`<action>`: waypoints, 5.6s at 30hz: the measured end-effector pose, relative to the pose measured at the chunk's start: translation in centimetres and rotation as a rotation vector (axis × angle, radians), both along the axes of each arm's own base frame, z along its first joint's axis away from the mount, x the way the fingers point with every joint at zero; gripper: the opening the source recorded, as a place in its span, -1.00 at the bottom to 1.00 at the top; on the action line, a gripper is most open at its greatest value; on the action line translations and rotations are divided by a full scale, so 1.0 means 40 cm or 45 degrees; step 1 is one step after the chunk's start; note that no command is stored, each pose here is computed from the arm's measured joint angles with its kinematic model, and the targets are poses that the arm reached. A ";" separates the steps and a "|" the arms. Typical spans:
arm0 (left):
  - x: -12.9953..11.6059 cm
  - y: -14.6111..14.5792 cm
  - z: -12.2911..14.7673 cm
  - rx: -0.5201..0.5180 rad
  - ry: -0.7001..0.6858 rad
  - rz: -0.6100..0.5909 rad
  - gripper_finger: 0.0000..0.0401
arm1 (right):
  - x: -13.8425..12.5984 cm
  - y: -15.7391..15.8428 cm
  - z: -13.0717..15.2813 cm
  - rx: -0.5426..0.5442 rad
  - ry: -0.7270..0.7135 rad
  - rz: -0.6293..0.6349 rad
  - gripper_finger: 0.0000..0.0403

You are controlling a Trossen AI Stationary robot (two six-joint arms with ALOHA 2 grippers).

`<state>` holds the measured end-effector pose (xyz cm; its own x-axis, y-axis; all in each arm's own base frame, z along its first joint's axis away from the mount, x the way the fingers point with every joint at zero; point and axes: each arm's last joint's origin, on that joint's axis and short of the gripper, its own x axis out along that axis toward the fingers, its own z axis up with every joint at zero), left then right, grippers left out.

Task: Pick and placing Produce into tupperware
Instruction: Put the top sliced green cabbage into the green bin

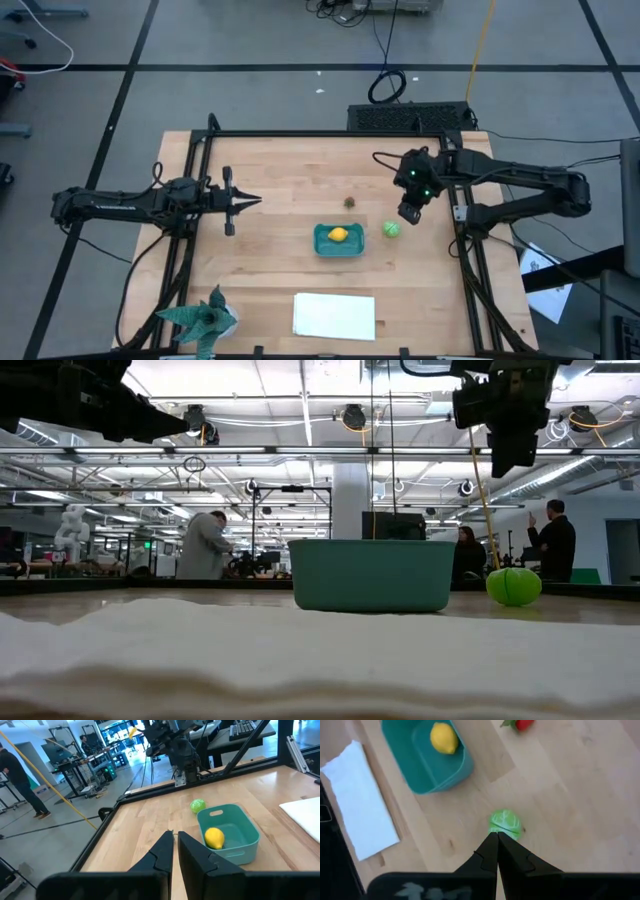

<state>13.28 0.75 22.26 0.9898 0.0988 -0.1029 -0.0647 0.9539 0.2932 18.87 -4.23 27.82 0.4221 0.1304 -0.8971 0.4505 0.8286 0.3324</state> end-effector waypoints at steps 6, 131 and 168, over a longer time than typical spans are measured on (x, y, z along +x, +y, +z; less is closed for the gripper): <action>0.000 0.000 0.000 0.000 0.000 0.002 -0.85 | 0.017 0.009 0.036 -0.064 0.119 0.006 -1.00; -0.002 0.000 -0.013 0.009 0.072 -0.001 -0.85 | 0.119 0.054 -0.192 -0.030 0.322 0.234 0.66; -0.003 0.000 -0.017 0.012 0.096 -0.001 -0.85 | 0.081 0.053 -0.321 -0.121 0.264 0.165 0.70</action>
